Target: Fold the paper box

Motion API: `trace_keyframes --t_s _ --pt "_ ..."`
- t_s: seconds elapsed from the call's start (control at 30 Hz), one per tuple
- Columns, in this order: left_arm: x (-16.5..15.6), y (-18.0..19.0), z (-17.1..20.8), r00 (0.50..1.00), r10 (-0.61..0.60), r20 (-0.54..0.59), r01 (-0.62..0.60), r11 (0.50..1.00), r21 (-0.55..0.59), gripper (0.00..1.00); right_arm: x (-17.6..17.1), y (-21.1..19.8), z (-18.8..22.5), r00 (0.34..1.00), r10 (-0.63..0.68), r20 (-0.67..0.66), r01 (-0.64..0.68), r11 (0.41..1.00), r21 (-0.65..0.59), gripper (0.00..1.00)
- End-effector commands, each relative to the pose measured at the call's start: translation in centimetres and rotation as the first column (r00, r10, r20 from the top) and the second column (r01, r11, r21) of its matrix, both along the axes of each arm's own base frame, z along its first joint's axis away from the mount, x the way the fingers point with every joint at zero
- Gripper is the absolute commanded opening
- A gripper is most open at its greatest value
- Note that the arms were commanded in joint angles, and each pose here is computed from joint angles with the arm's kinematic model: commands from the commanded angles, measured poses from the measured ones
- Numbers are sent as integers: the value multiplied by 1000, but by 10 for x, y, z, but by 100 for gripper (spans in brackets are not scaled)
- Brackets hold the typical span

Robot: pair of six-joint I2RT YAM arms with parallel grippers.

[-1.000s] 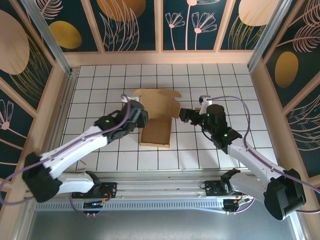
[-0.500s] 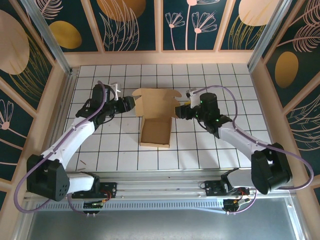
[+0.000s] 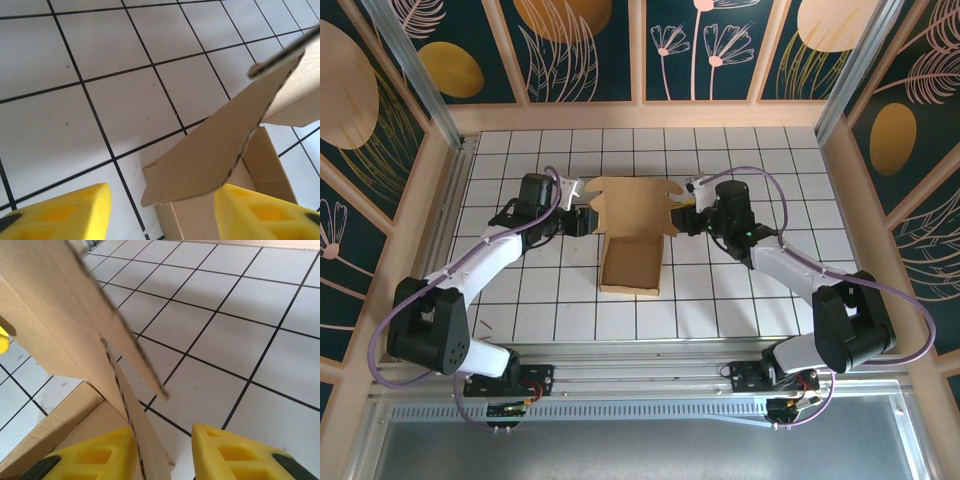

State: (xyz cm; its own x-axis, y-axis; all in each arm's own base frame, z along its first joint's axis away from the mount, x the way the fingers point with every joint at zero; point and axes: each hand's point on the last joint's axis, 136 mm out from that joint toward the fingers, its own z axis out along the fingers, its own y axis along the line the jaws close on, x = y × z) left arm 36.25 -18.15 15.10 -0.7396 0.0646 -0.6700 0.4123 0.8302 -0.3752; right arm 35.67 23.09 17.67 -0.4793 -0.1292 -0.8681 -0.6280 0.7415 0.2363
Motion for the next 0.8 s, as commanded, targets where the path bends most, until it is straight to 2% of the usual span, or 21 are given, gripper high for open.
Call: trace_keyframes --t_s 0.0,0.07,0.33,0.47,0.63,0.77 --pt "17 -13 33 991 -55 121 60 997 -38 50 7 4 18 999 21 44 -22 1000 14 33" --pt "15 -18 32 991 -82 108 88 995 -55 43 7 5 20 999 26 38 -27 1000 16 30" --pt "12 -25 12 992 -118 48 122 990 -70 28 6 6 15 1000 27 11 -27 999 27 29" --pt "12 -26 12 993 -112 39 115 989 -90 18 5 8 14 1000 19 -8 -18 999 35 23" --pt "8 -27 14 997 -71 40 75 993 -90 6 4 14 9 996 -93 -12 93 996 14 21" --pt "-4 -41 2 996 -85 13 86 990 -107 3 3 19 8 985 -173 3 173 984 -31 21"
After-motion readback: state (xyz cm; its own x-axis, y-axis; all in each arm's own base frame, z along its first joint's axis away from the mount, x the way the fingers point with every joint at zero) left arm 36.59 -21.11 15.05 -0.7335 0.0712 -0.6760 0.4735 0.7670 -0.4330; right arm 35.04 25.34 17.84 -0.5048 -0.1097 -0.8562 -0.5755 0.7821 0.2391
